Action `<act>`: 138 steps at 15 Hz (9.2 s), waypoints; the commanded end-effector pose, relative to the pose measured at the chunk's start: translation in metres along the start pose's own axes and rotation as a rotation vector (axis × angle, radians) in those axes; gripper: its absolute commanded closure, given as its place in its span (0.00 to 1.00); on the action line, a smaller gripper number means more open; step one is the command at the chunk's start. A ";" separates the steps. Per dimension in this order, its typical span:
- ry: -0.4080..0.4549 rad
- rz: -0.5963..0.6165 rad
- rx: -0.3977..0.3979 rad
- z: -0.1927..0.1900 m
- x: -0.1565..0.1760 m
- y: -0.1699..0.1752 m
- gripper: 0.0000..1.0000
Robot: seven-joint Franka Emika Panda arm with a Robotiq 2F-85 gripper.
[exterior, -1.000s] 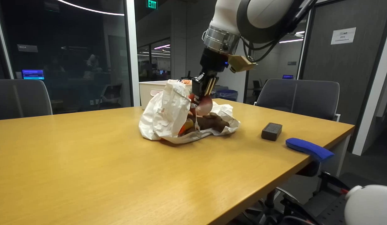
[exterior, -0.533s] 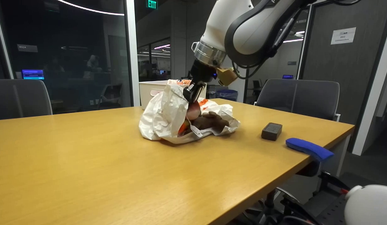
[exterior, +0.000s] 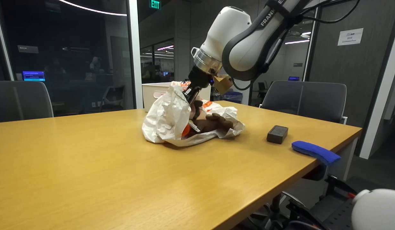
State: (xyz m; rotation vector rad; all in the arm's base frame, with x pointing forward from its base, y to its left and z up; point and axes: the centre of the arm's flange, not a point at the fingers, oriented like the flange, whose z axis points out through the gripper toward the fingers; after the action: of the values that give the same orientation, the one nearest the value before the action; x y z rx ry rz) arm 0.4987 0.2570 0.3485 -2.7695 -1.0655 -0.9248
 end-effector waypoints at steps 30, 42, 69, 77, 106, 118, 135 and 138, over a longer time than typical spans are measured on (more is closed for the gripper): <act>-0.528 0.594 -0.324 -0.052 -0.084 0.057 0.00; -0.502 0.764 -0.303 -0.031 -0.099 0.088 0.00; -0.261 0.903 -0.315 -0.098 -0.081 0.109 0.93; 0.010 0.894 -0.500 -0.188 -0.047 0.111 0.95; -0.309 1.072 -0.450 -0.202 -0.081 0.119 0.01; -0.595 1.378 -0.461 -0.143 -0.170 0.095 0.00; -0.572 1.701 -0.420 -0.052 -0.254 0.118 0.00; -0.551 1.709 -0.414 -0.047 -0.258 0.121 0.27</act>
State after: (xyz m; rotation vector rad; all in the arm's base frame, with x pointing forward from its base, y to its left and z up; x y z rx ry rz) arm 0.3927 0.0023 0.2744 -2.7789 1.5611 -0.0033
